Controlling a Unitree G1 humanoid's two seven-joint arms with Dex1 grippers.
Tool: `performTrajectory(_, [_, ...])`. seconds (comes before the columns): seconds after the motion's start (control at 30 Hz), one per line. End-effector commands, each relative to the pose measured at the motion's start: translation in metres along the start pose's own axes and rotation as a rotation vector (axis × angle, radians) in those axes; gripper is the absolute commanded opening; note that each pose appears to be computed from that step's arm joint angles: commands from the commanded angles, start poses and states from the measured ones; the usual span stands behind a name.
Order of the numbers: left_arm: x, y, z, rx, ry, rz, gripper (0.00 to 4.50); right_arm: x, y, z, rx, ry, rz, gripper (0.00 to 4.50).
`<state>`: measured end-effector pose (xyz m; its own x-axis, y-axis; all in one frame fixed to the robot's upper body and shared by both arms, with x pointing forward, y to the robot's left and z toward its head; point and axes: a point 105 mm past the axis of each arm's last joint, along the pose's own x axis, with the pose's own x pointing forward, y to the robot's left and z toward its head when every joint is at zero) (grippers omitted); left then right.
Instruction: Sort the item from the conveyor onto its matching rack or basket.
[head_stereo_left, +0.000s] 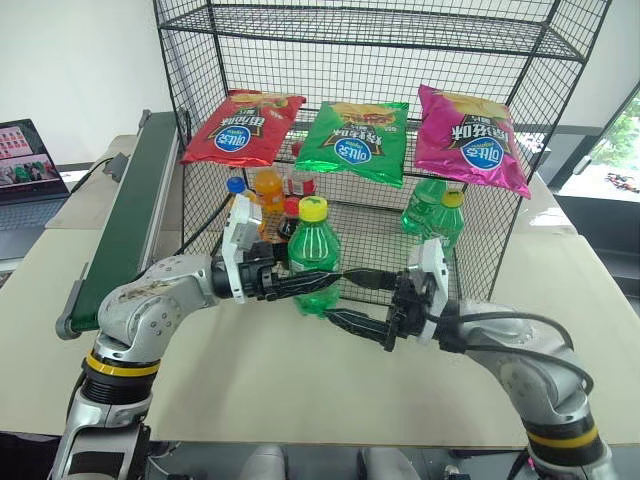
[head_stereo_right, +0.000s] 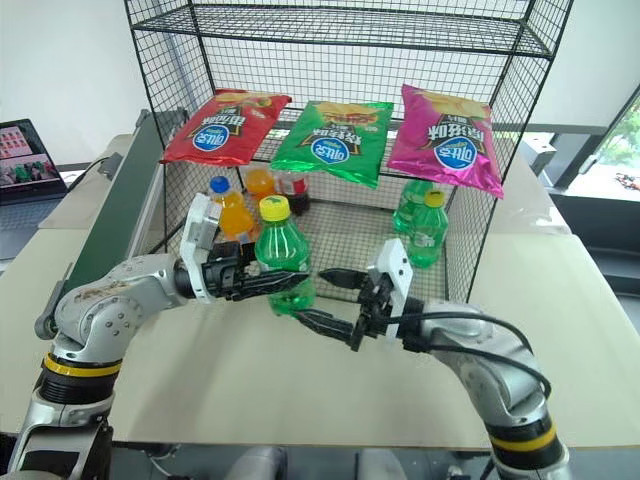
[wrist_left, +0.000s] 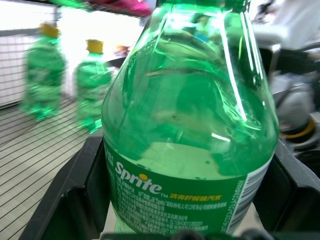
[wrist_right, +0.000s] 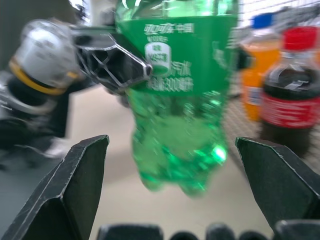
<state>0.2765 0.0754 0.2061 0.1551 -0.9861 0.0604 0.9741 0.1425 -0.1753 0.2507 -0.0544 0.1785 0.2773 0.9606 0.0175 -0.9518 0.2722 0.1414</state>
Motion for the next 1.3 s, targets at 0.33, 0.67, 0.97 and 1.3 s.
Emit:
performTrajectory(0.33, [0.009, -0.017, 0.017, -0.042, -0.060, -0.100, 3.15, 0.023, 0.029, 0.008, 0.139, -0.020, 0.205, 4.50])
performTrajectory(0.67, [0.010, -0.022, 0.016, -0.048, -0.036, -0.134, 3.15, 0.021, 0.033, 0.002, 0.152, 0.007, 0.245, 2.93])
performTrajectory(0.97, [-0.007, -0.024, 0.018, -0.102, 0.013, -0.146, 4.50, 0.010, 0.030, -0.003, 0.104, -0.010, 0.143, 2.92])
performTrajectory(1.3, [-0.035, -0.037, 0.008, -0.102, 0.128, -0.115, 4.50, -0.025, -0.003, 0.000, -0.118, -0.072, -0.303, 2.92])
